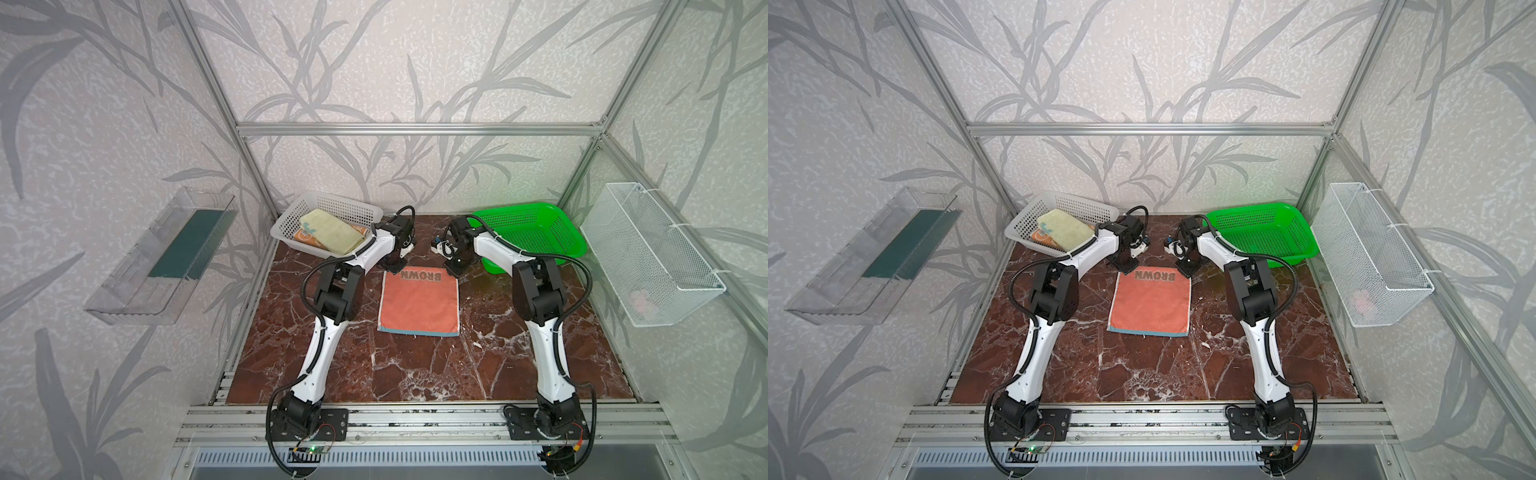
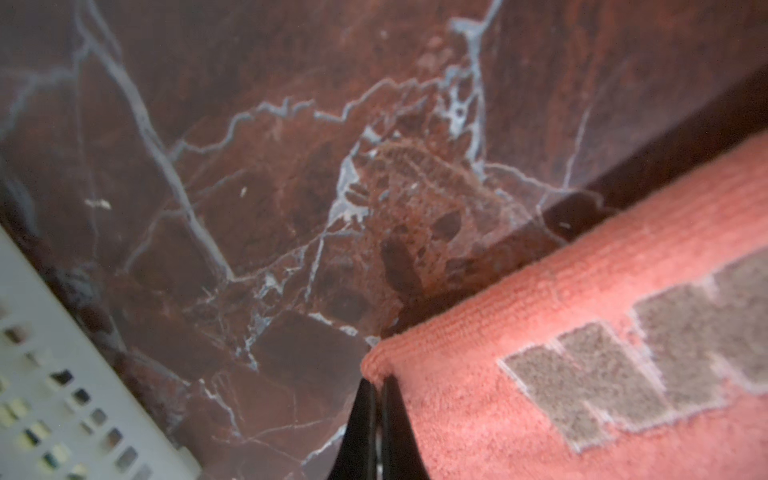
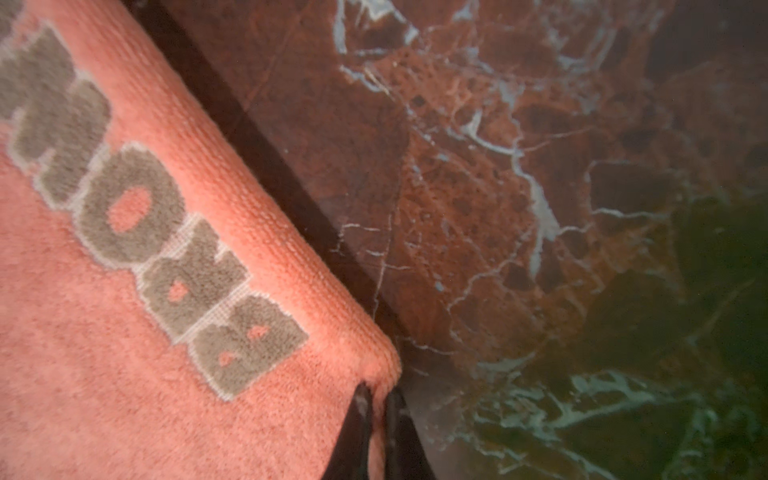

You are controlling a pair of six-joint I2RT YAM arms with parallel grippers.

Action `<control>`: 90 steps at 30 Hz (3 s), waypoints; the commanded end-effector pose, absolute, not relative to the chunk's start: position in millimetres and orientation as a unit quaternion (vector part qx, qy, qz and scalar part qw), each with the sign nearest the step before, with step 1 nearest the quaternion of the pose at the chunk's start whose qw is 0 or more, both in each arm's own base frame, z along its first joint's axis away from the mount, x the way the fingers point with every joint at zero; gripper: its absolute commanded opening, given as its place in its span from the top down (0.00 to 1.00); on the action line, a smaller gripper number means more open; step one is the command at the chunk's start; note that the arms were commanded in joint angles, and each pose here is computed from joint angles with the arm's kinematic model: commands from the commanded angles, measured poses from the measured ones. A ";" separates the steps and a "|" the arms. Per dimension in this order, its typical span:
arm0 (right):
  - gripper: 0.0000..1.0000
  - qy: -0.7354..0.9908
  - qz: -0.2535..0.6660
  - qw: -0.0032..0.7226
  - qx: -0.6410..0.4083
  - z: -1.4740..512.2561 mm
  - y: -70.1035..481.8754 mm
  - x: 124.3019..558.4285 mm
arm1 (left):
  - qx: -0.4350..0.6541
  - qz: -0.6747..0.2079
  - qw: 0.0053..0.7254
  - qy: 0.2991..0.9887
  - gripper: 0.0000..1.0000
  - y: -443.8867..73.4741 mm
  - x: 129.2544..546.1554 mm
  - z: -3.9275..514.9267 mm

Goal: Fold and stack the towels
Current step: 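Grasp the towel's far edge with both grippers, then fold the towel's far edge toward the robot with both grippers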

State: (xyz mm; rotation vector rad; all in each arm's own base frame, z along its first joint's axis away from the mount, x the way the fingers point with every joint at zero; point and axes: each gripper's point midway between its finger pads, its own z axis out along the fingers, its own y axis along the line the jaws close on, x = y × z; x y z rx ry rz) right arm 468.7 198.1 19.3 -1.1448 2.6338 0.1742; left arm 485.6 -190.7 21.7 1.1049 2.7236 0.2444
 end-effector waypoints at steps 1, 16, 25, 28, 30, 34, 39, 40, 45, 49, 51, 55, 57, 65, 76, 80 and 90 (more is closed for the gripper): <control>0.90 0.911 0.050 0.092 -0.398 1.4 186.4 455.8 | 0.383 0.076 0.025 0.920 1.00 -181.4 461.7 -9.7; 1.00 0.874 0.037 0.249 -0.416 49.3 194.9 478.2 | 0.277 0.142 0.232 0.922 1.00 -170.7 514.0 77.1; 1.00 0.808 0.058 0.372 -0.453 91.0 208.8 465.0 | 0.247 0.148 0.320 0.903 1.00 -160.3 506.3 115.0; 1.00 0.798 0.072 0.384 -0.460 99.8 211.7 455.8 | 0.246 0.150 0.328 0.900 1.00 -156.1 498.9 115.8; 1.00 0.792 0.084 0.389 -0.464 104.9 215.0 448.9 | 0.243 0.152 0.328 0.900 1.00 -152.1 493.5 115.4; 1.00 0.786 0.114 0.387 -0.468 109.8 221.0 430.8 | 0.232 0.158 0.332 0.901 1.00 -144.1 481.9 117.7; 1.00 0.780 0.151 0.367 -0.484 109.0 228.9 401.8 | 0.217 0.147 0.330 0.907 1.00 -138.7 464.3 121.2; 1.00 0.781 0.156 0.359 -0.487 107.0 229.2 395.8 | 0.213 0.144 0.329 0.909 1.00 -137.3 460.6 121.8; 1.00 0.788 0.171 0.314 -0.502 98.9 230.7 369.5 | 0.192 0.140 0.312 0.920 1.00 -128.8 440.5 124.2; 1.00 0.801 0.176 0.288 -0.495 94.3 228.1 356.7 | 0.187 0.123 0.296 0.928 1.00 -131.3 420.5 121.3; 1.00 0.808 0.180 0.275 -0.490 91.3 227.1 351.6 | 0.185 0.117 0.287 0.933 1.00 -131.5 410.5 118.0; 1.00 0.823 0.194 0.266 -0.462 103.1 226.3 345.3 | 0.183 0.110 0.269 0.939 1.00 -132.0 391.5 109.0; 1.00 0.832 0.204 0.251 -0.450 102.3 225.7 340.6 | 0.186 0.111 0.264 0.940 1.00 -132.8 384.2 106.3; 1.00 0.850 0.232 0.214 -0.421 93.1 227.0 315.6 | 0.177 0.121 0.254 0.943 1.00 -129.3 362.9 104.7; 1.00 0.867 0.249 0.141 -0.408 68.9 237.7 277.6 | 0.167 0.130 0.231 0.950 1.00 -124.6 352.2 91.1; 1.00 0.868 0.251 0.124 -0.409 64.8 238.2 267.5 | 0.164 0.132 0.227 0.951 1.00 -122.3 348.3 89.7; 0.99 0.873 0.250 0.097 -0.408 54.3 243.2 255.9 | 0.163 0.127 0.209 0.956 1.00 -126.5 339.2 68.6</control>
